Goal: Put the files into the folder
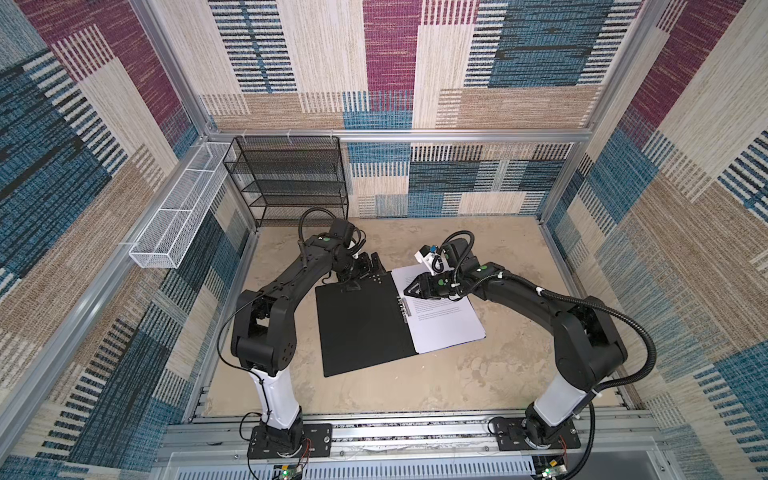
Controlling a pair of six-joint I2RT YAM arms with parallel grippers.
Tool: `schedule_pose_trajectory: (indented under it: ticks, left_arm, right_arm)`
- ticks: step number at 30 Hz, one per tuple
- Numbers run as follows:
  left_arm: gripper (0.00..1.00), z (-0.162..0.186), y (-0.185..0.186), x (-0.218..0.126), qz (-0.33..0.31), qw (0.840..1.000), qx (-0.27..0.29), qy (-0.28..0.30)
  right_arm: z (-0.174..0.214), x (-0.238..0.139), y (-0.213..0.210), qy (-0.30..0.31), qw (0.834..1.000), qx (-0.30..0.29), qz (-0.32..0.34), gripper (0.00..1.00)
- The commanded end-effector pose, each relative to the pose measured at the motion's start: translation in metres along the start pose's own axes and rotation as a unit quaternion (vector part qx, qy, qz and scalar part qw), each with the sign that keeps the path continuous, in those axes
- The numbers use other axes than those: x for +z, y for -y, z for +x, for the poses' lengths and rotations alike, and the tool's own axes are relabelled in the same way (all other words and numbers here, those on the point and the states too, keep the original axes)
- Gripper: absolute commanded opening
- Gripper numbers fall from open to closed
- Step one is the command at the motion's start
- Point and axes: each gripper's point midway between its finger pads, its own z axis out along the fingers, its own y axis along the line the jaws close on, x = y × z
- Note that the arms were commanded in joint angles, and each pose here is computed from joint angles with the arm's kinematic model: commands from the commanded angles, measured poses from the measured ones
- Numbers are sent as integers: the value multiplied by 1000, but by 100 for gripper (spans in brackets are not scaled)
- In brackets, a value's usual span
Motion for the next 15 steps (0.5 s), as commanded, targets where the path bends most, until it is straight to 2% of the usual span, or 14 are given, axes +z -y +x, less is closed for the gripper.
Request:
schedule_pose_trajectory:
  ticks: [1, 3, 7, 10, 15]
  left_arm:
    - [81, 5, 0, 14, -26, 999, 14, -14]
    - [68, 5, 5, 25, -26, 999, 16, -23]
    - [50, 8, 20, 50, -12, 998, 24, -51]
    - [42, 15, 27, 68, -9, 997, 21, -75]
    - [36, 25, 30, 88, -15, 995, 23, -95]
  right_arm:
    - [-6, -3, -8, 13, 998, 61, -12, 37]
    - [-8, -8, -10, 17, 996, 82, -7, 37]
    - [-7, -9, -13, 8, 993, 115, -8, 36]
    - [-1, -4, -10, -3, 988, 151, -15, 35]
    - [7, 0, 0, -13, 981, 192, 0, 37]
